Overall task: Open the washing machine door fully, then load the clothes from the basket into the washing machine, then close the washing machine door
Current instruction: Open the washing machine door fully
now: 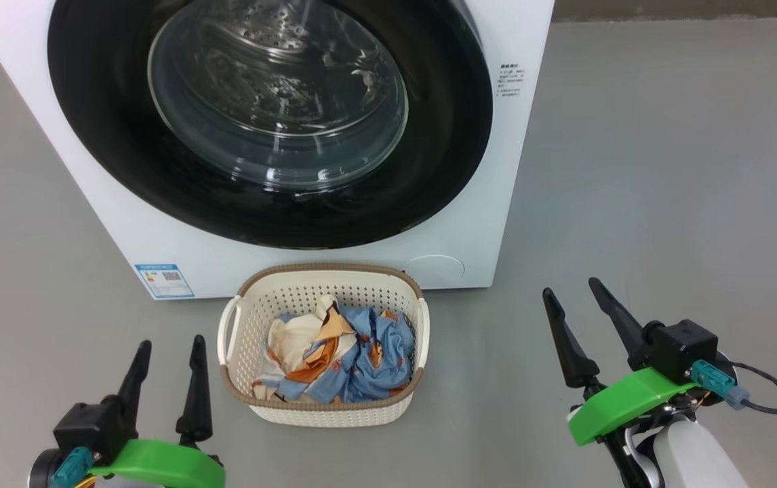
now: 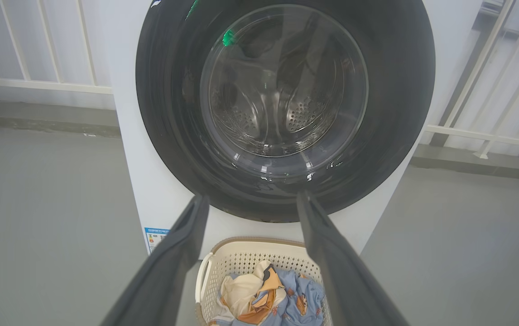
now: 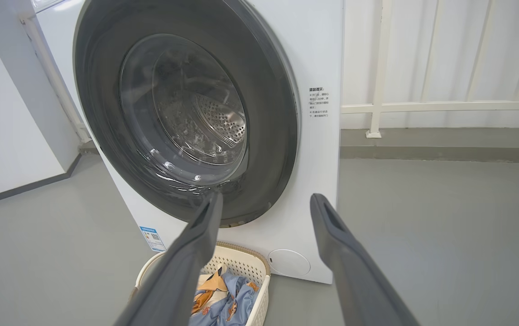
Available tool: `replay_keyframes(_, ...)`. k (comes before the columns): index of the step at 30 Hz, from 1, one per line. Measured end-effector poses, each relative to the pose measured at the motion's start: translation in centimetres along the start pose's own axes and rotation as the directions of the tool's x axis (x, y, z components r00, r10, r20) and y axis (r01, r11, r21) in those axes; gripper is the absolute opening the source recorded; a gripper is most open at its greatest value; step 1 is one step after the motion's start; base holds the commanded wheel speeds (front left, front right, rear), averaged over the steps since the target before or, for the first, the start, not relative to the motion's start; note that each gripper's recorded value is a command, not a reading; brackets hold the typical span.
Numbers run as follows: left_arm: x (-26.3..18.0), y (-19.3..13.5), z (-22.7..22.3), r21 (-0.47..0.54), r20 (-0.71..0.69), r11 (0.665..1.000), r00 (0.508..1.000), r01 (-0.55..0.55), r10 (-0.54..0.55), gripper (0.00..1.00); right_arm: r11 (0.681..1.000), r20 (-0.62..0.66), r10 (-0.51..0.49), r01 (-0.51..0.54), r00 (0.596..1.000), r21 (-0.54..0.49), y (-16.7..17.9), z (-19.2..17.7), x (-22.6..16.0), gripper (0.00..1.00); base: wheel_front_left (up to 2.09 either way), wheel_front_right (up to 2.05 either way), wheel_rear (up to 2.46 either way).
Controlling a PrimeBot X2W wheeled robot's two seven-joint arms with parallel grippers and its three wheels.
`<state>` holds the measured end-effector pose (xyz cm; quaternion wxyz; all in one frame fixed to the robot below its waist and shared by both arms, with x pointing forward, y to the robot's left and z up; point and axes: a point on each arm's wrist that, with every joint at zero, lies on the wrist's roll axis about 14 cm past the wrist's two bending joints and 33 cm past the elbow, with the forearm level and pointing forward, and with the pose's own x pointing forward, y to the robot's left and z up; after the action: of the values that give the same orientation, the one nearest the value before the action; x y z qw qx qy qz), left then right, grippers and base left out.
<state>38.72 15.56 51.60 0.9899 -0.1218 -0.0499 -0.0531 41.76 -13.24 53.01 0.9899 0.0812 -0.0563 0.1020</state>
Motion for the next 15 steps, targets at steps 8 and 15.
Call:
replay_keyframes(8, 0.7, 0.3, -0.2, 0.006, -0.003, 1.0, 1.0, -0.005, 0.005, 1.0, 1.0, 0.016, 0.007, -0.007, 1.0, -0.016, -0.8, 0.7, 1.9, 1.0, 0.0, 0.0, 0.0)
replay_keyframes(15, 1.6, 0.8, -0.6, 0.007, -0.005, 1.0, 1.0, -0.015, 0.015, 1.0, 1.0, 0.048, 0.01, -0.01, 0.999, -0.002, -1.5, 1.6, 4.7, 0.67, 0.0, 0.0, 0.0)
